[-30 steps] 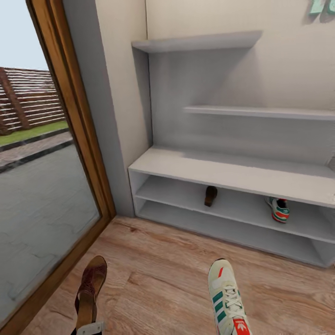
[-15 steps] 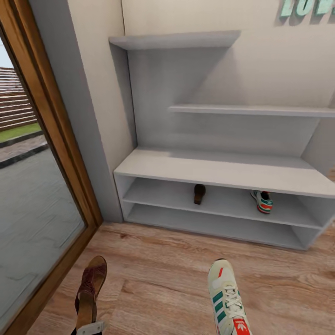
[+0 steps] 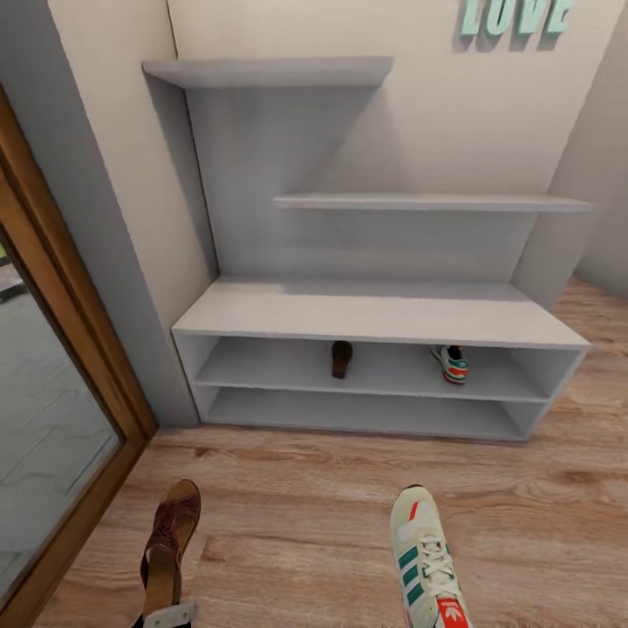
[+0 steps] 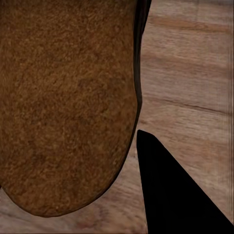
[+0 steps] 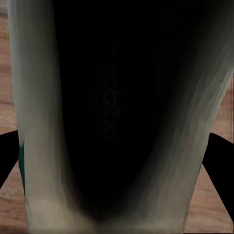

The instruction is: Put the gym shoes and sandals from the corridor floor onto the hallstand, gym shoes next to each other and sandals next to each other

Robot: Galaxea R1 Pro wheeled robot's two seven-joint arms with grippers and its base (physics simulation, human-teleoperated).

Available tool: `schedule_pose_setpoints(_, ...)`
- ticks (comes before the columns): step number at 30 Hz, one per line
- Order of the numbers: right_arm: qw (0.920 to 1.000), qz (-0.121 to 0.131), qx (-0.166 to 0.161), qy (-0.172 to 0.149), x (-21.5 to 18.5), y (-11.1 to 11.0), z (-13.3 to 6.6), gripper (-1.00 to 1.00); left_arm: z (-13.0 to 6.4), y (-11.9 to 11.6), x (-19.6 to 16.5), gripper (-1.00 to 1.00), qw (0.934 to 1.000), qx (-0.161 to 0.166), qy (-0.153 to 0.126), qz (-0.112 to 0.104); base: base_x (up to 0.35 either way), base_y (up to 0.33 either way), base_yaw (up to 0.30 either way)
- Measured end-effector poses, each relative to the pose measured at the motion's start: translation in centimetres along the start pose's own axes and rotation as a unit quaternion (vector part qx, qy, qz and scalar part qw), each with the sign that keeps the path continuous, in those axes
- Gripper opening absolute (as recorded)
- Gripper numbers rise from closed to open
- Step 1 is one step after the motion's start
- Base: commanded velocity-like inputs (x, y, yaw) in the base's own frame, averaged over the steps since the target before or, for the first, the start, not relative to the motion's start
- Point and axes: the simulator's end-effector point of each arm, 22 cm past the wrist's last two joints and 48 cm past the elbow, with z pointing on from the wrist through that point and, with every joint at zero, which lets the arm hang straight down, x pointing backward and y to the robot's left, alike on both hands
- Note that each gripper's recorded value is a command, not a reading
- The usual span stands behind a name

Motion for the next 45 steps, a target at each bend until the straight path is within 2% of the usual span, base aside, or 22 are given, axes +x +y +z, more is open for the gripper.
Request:
schedule_pose_setpoints(21, 1.0, 0.0, 0.0, 0.004, 0.31, 0.04, -0.06, -1.0, 0.0, 0.03, 0.33, -1.0, 1.0, 0.0, 0.004, 0.001, 0.0, 0.137, -0.254)
schedule_pose_setpoints(38, 1.0, 0.0, -0.001, 0.003, 0.23, 0.09, -0.03, -1.0, -0.01, -0.01, 0.35, -1.0, 1.0, 0.0, 0.004, 0.002, 0.0, 0.002, -0.013)
schedule_pose_setpoints(45, 1.0, -0.002, 0.002, 0.003, 0.22, -0.45, -0.01, -1.0, -0.07, -0.72, 0.56, -1.0, 0.9999, 0.009, 0.008, 0.008, 0.0, 0.0, 0.0)
